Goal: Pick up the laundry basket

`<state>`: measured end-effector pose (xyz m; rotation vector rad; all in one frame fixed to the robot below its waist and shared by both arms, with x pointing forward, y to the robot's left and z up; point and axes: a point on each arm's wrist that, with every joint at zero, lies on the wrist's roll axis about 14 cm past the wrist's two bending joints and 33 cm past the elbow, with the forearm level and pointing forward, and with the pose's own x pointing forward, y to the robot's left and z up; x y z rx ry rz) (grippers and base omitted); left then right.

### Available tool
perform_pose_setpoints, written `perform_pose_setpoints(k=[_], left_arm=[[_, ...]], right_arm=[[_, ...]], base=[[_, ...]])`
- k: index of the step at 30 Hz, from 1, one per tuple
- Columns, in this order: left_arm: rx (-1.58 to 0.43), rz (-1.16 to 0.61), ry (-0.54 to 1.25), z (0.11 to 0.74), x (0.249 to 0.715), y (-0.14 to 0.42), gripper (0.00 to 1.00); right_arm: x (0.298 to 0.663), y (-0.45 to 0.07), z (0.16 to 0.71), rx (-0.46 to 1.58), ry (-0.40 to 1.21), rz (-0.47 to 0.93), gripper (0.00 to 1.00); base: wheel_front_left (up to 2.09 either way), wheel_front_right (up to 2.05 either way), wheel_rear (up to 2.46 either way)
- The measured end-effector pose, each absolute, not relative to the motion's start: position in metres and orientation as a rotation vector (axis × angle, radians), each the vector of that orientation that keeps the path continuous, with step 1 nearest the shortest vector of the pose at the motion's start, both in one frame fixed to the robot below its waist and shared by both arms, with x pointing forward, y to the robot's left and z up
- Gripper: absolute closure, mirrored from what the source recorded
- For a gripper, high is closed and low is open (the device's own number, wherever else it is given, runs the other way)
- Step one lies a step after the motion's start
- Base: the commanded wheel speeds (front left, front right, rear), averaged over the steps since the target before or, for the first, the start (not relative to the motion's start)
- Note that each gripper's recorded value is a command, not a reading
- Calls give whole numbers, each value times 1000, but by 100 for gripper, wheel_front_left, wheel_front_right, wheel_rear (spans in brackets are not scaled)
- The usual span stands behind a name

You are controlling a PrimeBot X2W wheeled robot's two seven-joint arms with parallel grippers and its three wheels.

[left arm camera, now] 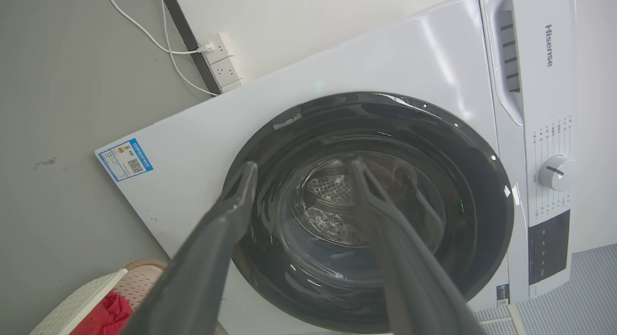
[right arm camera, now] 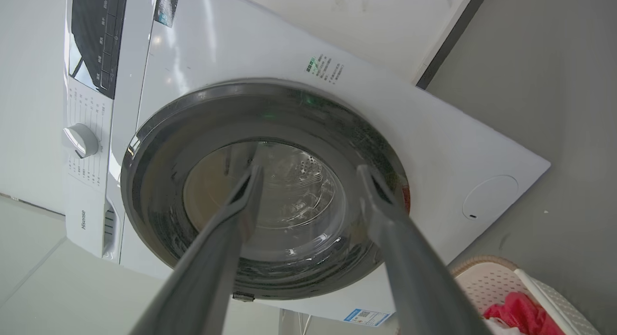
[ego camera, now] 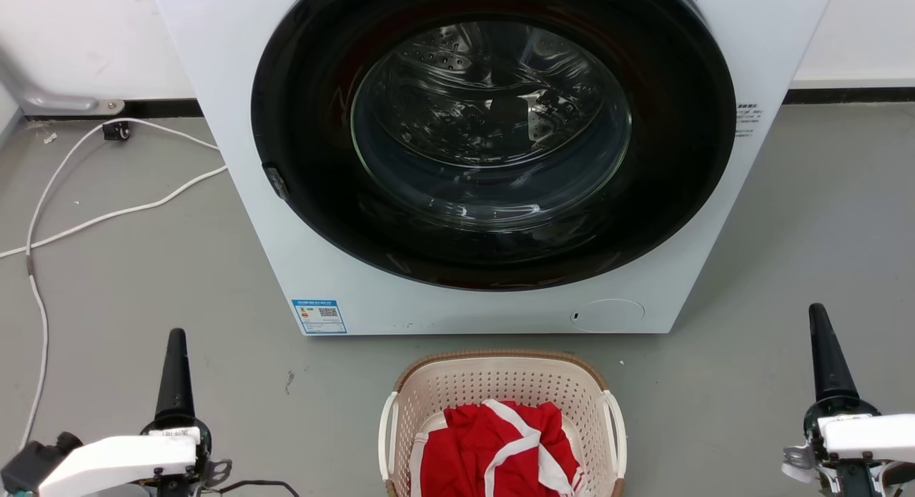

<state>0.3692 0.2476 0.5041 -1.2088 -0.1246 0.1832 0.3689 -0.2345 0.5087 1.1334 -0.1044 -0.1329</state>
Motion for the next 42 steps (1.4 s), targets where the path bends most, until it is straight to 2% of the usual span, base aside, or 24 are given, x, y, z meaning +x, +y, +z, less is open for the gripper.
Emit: perform_pose_setpoints(k=[19,32,42], left_arm=[[-771,111,-164,544,373,223,0],[-441,-27,-211,571,373,175,0],[-258,-62,-215,575,370,153,0]], right_arm=[[376,-205,556,582,-186,4,0],[374,-193,564,377,-210,36,0],[370,-188,557,248,-197,47,0]], base=[[0,0,0],[0,0,0],[0,0,0]])
